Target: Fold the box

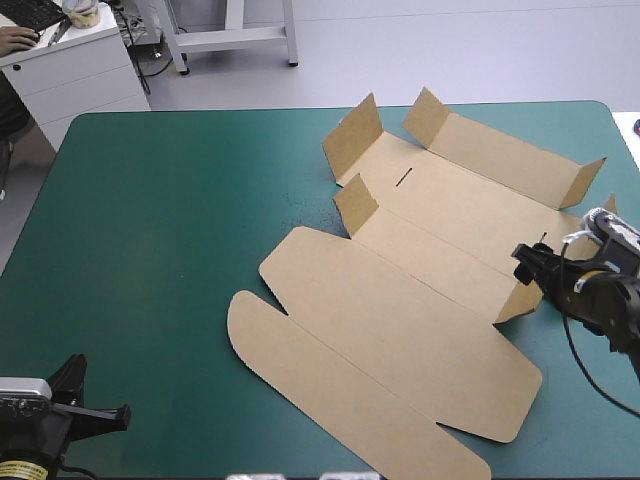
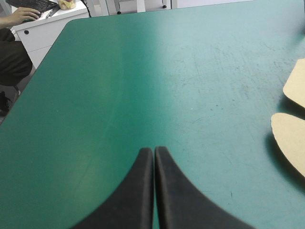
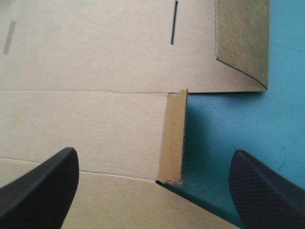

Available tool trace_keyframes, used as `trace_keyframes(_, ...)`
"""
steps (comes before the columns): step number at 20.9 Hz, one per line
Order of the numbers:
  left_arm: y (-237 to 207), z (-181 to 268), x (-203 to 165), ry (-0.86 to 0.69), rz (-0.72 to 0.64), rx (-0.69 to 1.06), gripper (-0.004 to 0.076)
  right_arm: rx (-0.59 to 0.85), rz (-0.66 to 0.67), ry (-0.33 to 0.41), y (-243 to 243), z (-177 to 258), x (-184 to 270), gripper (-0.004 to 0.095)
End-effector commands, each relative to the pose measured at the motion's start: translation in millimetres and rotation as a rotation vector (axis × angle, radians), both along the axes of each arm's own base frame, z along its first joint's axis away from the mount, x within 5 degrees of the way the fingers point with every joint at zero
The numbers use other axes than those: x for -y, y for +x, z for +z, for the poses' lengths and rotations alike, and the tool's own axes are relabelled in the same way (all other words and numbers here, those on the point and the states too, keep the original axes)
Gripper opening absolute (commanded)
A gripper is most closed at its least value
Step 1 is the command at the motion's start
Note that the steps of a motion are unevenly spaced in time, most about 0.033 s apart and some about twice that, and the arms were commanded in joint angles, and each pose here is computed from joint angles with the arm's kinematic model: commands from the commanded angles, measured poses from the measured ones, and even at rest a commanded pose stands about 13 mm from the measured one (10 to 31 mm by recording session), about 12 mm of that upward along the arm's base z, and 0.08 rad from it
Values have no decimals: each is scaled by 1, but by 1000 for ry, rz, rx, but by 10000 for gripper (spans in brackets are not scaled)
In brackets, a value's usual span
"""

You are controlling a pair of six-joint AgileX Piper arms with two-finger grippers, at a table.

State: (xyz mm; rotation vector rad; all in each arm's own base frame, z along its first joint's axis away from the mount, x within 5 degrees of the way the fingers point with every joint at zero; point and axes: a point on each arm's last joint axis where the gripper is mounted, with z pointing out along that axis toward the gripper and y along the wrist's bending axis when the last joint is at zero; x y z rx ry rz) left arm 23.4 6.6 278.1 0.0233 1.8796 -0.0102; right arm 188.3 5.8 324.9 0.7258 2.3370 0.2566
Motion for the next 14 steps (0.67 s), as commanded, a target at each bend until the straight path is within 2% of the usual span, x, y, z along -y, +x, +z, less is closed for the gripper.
trace_keyframes(1, 3, 12, 1, -12, -7, 68, -10, -98, 0, -47, 25, -1, 1, 795)
trace_keyframes(4, 3, 12, 1, -12, -7, 68, -10, -256, 31, -48, 46, -21, -2, 795)
trace_keyframes(6, 3, 12, 1, -12, -7, 68, -10, -317, 52, -13, 57, -35, -6, 795)
trace_keyframes(10, 3, 12, 1, -12, -7, 68, -10, -379, 54, 7, 70, -53, -6, 795)
trace_keyframes(11, 3, 12, 1, -12, -7, 68, -10, -380, 37, 48, 73, -56, -1, 793)
trace_keyframes(12, 3, 12, 1, -12, -7, 68, -10, -381, 37, 70, 74, -57, 3, 777)
trace_keyframes(14, 3, 12, 1, -12, -7, 68, -10, -375, 44, 127, 75, -57, 14, 620)
